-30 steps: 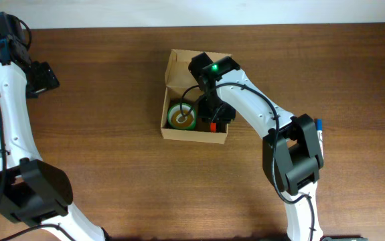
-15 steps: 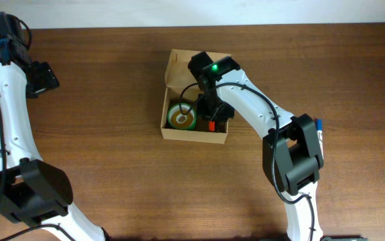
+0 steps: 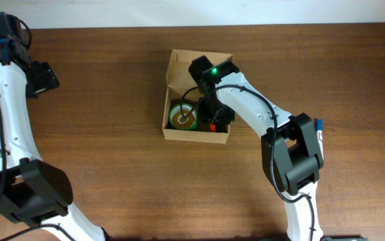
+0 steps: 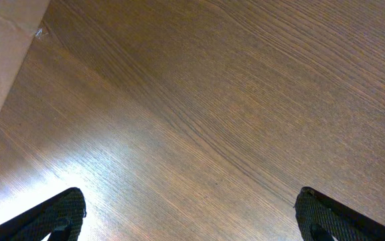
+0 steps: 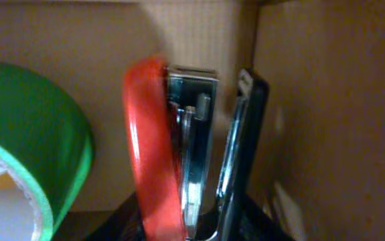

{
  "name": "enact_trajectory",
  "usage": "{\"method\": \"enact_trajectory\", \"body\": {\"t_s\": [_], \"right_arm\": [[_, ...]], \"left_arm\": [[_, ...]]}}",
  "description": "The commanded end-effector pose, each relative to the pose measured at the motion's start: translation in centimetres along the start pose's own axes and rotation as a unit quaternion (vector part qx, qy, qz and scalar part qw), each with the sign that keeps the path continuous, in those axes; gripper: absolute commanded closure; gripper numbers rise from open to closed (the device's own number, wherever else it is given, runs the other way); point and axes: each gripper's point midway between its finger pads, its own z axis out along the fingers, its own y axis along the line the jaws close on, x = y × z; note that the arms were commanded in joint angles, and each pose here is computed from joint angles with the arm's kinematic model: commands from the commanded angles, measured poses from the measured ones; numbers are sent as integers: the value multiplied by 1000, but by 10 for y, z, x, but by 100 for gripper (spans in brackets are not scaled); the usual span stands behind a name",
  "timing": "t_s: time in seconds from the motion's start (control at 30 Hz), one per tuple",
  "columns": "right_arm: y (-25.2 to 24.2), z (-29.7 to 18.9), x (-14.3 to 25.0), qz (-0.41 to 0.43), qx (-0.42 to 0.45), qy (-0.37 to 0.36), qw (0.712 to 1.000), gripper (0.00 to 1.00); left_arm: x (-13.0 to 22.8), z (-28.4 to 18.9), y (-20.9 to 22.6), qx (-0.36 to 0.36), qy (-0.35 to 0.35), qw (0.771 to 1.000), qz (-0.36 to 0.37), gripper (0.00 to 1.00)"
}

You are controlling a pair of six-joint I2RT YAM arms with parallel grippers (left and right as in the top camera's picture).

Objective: Pack container
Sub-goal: 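Lower the stapler upright, open the right gripper and lift out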

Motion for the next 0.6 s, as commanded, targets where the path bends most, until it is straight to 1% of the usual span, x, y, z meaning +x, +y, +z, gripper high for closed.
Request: {"method": "enact_trajectory", "body": {"t_s": [0.0,0.07,0.1,0.17,0.4,0.5,0.57], "right_arm": [[-3,4,-1,-11,12,-5,1000,51],[-4,4,-3,-11,16,-9,1000,48],[-5,4,-3,-11,17,-10,1000,44],[-5,4,-3,-15,17,-10,1000,44],[6,-3,-19,-59,0,-41,997,58],[8,-24,-33,-75,3,-69,995,72],[8,-44,-41,-86,9,-88,992,83]], "left_arm": [[-1,-10,5,3,-11,1000,1,0],[-1,-10,5,3,-11,1000,1,0],[-1,-10,5,3,-11,1000,1,0],[-1,-10,5,3,-11,1000,1,0],[-1,-10,5,3,-11,1000,1,0],[-1,-10,5,3,-11,1000,1,0],[-1,-10,5,3,-11,1000,1,0]]}}
